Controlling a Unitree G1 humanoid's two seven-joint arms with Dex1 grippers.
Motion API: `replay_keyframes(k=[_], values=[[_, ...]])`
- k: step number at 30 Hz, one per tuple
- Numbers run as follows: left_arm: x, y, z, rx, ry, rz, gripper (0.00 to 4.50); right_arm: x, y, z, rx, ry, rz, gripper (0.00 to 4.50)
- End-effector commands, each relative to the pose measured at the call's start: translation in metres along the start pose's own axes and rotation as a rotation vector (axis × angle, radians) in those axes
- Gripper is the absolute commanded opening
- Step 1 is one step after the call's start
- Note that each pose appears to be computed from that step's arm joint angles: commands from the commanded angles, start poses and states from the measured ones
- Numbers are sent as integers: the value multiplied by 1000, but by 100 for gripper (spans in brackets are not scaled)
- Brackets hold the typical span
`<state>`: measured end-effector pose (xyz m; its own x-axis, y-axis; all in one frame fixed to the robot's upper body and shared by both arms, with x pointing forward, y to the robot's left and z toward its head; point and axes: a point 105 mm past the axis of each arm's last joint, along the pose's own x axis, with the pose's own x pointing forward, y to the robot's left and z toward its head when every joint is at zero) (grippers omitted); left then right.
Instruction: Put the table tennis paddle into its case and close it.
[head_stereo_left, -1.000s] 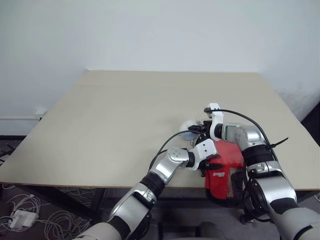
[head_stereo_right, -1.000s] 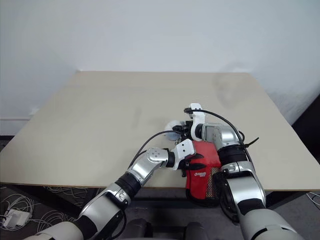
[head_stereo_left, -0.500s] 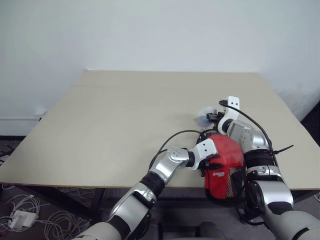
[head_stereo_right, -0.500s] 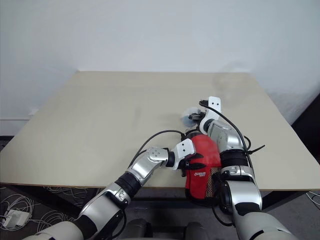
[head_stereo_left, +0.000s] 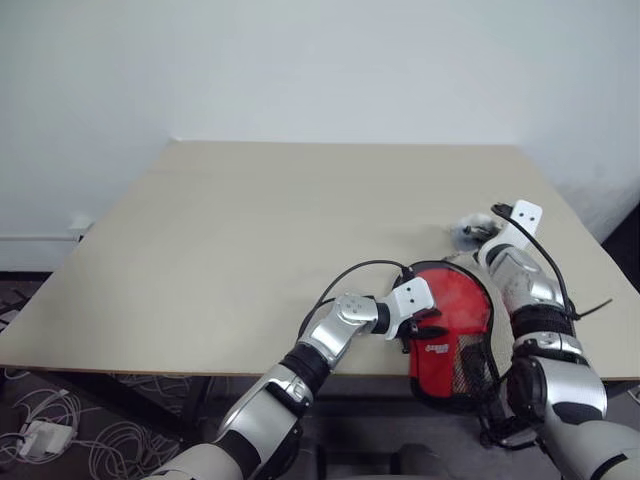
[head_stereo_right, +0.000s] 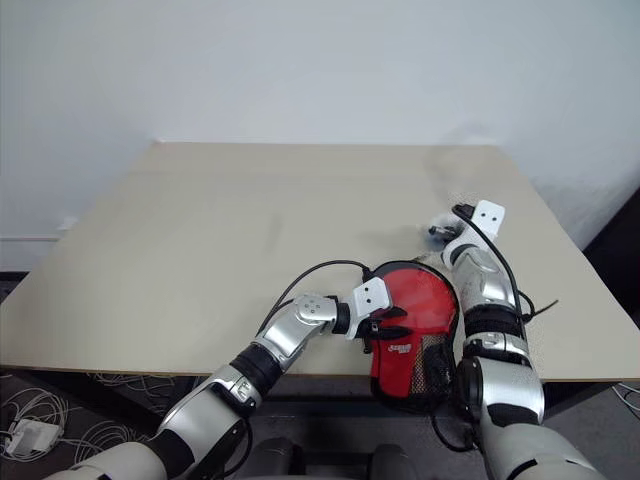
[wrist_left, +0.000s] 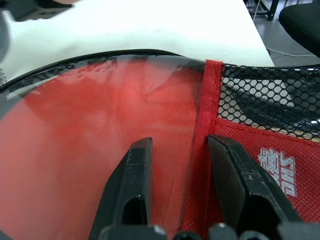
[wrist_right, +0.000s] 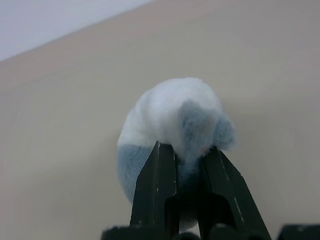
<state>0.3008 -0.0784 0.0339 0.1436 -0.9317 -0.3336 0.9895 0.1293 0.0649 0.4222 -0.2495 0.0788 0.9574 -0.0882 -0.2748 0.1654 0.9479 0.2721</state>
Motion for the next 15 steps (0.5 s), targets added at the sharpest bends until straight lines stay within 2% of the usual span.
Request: replay_keyframes(k=[1, 8, 15], values=[[-13, 5, -50, -103, 175, 63, 174, -23, -26, 40, -1, -120, -41, 4], [-11, 0, -50, -117, 178, 33, 174, -82, -63, 12, 17, -75, -127, 4], [-9, -3, -50, -112, 186, 6, 174, -129, -84, -9, 63, -63, -221, 4]])
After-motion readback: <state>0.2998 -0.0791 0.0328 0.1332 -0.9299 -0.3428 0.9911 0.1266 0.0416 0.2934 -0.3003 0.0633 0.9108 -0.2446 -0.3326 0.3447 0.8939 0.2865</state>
